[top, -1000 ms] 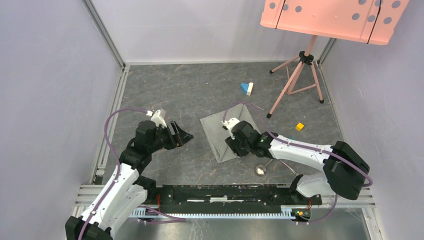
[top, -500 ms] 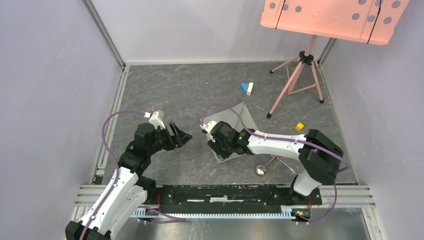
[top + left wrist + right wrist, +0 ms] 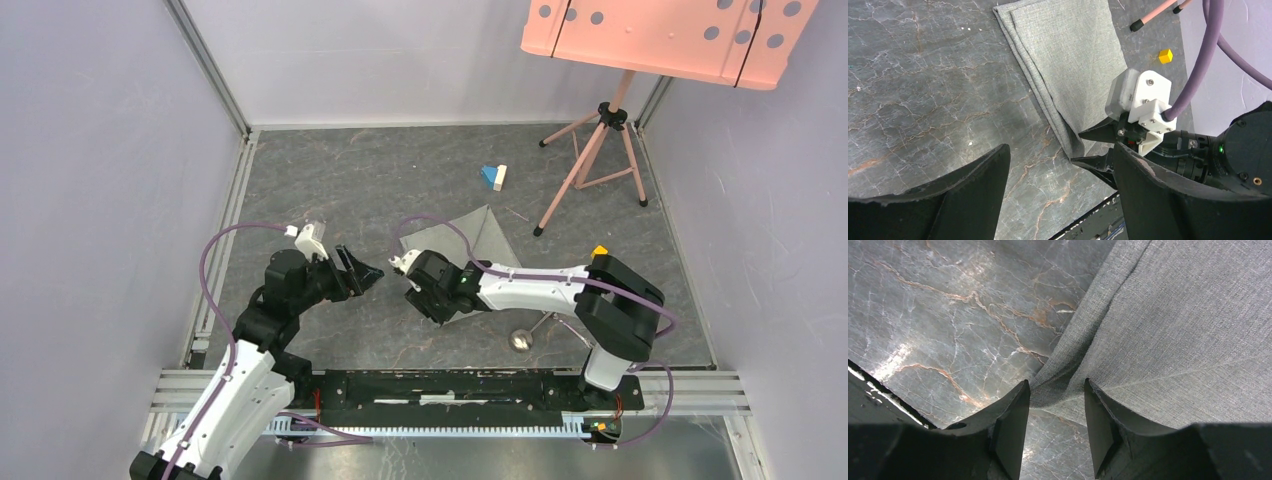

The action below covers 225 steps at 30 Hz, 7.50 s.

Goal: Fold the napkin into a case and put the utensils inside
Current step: Rotate the upper triangle-folded napkin at the center of the board, then pick up the upper triangle-folded napkin from the center of the board, then turn over the upper triangle folded napkin at the center of the board, then rotate the lower triangle-folded napkin at the center of the board.

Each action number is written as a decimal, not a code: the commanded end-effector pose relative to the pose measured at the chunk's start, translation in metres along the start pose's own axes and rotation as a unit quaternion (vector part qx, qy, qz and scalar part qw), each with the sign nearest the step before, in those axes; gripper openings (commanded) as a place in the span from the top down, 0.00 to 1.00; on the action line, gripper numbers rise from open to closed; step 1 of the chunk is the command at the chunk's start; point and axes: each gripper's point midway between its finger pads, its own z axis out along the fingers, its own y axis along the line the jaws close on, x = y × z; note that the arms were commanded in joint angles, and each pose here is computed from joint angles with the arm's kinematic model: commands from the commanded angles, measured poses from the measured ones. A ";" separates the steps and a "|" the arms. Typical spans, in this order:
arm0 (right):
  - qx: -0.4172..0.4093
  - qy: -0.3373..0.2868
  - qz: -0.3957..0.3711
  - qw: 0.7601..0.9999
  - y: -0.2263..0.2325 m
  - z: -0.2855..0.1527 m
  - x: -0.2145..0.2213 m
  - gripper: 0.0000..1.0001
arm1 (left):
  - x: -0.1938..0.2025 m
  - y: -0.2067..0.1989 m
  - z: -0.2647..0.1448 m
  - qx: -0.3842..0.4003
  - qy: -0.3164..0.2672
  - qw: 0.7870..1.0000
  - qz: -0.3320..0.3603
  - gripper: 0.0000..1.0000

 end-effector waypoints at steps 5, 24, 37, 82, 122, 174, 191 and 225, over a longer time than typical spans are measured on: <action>0.029 -0.008 -0.017 0.999 0.005 -0.005 -0.016 0.47 | -0.006 -0.003 -0.001 0.005 -0.015 1.000 -0.002 0.18; 0.041 0.012 -0.030 0.999 0.008 0.009 -0.008 0.45 | -0.005 -0.003 -0.001 0.005 -0.016 1.000 -0.007 0.17; 0.058 0.066 -0.037 0.995 0.000 0.029 0.027 0.42 | -0.007 -0.003 -0.002 0.003 -0.021 1.000 -0.016 0.16; -0.053 -0.147 -0.009 0.988 -0.011 -0.029 -0.039 0.99 | 0.040 0.039 0.179 -0.096 0.040 0.926 -0.362 0.59; -0.553 -0.239 0.157 0.782 0.155 -0.089 -0.081 0.99 | -0.119 0.080 0.089 -0.314 0.095 0.944 0.036 0.98; 0.058 -0.009 0.126 0.990 -0.023 0.006 0.088 0.52 | 0.020 -0.029 0.023 -0.021 0.097 0.995 0.031 0.15; 0.075 -0.030 0.112 0.990 -0.060 -0.008 0.099 0.72 | 0.005 0.011 0.041 -0.113 0.058 0.992 -0.003 0.09; 0.015 -0.175 0.141 0.974 -0.143 0.069 -0.121 0.72 | -0.008 0.130 0.077 -0.249 0.029 0.962 -0.106 0.10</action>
